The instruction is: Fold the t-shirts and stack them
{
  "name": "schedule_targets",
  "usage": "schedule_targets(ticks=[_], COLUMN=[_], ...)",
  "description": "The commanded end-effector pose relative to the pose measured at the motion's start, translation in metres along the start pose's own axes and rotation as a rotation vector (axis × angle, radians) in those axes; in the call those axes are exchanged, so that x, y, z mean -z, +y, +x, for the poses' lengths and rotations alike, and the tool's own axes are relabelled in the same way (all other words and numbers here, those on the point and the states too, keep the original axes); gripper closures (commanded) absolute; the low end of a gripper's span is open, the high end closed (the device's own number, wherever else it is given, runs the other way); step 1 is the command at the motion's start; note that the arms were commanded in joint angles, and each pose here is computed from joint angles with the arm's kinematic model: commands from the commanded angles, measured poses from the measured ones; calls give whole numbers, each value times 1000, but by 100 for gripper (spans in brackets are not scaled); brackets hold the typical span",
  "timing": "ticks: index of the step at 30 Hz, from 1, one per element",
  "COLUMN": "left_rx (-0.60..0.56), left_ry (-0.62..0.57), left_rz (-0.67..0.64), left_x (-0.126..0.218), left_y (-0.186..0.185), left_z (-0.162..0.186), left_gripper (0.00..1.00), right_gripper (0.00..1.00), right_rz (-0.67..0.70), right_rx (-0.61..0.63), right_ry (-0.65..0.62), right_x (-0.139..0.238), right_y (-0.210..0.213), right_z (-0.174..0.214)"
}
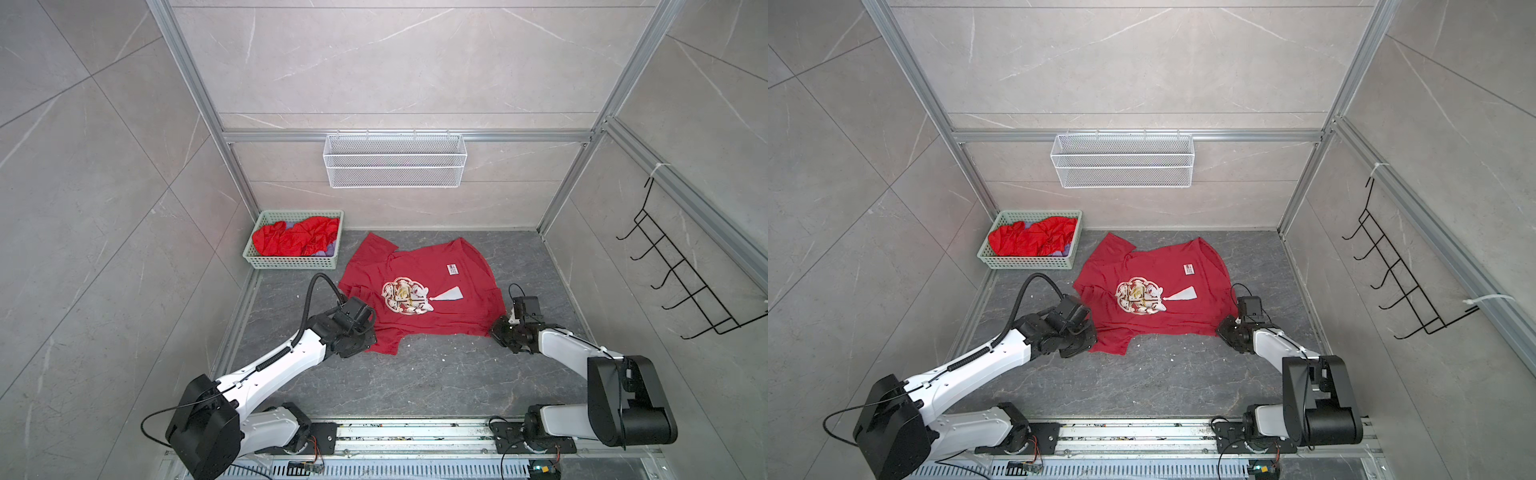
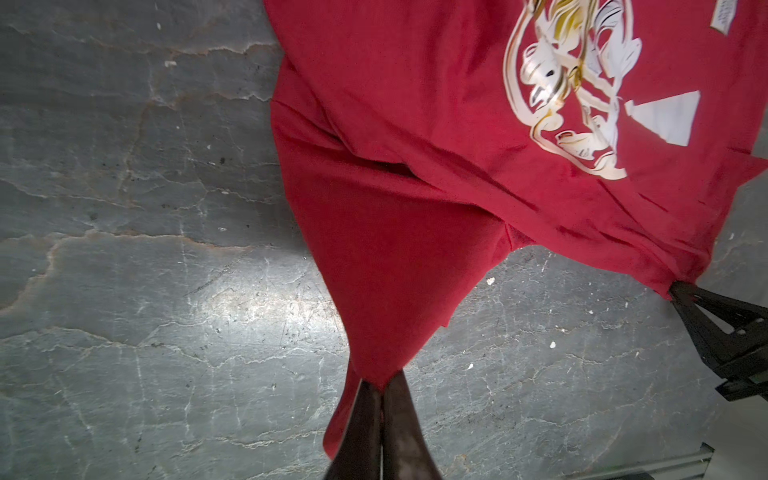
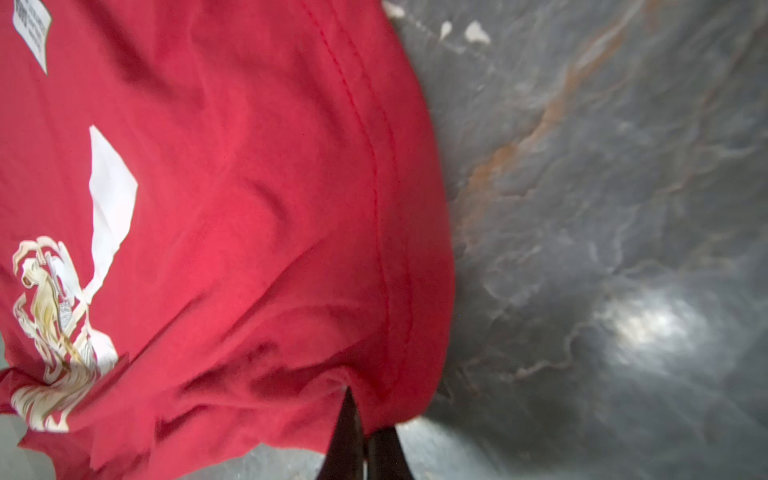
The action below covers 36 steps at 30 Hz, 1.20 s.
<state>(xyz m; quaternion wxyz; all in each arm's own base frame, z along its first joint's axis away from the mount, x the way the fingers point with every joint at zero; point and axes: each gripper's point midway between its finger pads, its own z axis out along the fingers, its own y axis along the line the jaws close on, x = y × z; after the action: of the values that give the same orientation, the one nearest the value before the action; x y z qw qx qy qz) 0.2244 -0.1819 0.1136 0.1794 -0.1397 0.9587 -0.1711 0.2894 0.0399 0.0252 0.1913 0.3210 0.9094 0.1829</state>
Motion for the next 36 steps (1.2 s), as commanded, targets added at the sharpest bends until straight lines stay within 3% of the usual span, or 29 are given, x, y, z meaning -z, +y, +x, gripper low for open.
schedule_targets(ticks=[1, 5, 9, 14, 22, 29, 36], left_rx=[-55, -83, -97, -80, -70, -97, -116], left_ry=[-122, -203, -238, -238, -228, -200, -193], left_rz=[24, -12, -30, -18, 23, 21, 31], left_x=[39, 69, 82, 86, 86, 75, 72], left_y=[-10, -1, 7, 13, 13, 4, -4], left_z=[-26, -39, -42, -37, -30, -31, -33], left_gripper=[100, 100, 100, 100, 100, 100, 100], right_gripper=[100, 100, 96, 64, 61, 61, 61], right_rz=[-8, 34, 17, 7, 3, -166, -153], right_rx=[57, 161, 194, 174, 156, 93, 189], right_ry=[-56, -62, -90, -102, -89, -8, 31], right_x=[43, 88, 104, 104, 106, 77, 42], right_y=[25, 42, 56, 61, 50, 48, 56], right_z=[-22, -35, -46, -53, -37, 7, 34])
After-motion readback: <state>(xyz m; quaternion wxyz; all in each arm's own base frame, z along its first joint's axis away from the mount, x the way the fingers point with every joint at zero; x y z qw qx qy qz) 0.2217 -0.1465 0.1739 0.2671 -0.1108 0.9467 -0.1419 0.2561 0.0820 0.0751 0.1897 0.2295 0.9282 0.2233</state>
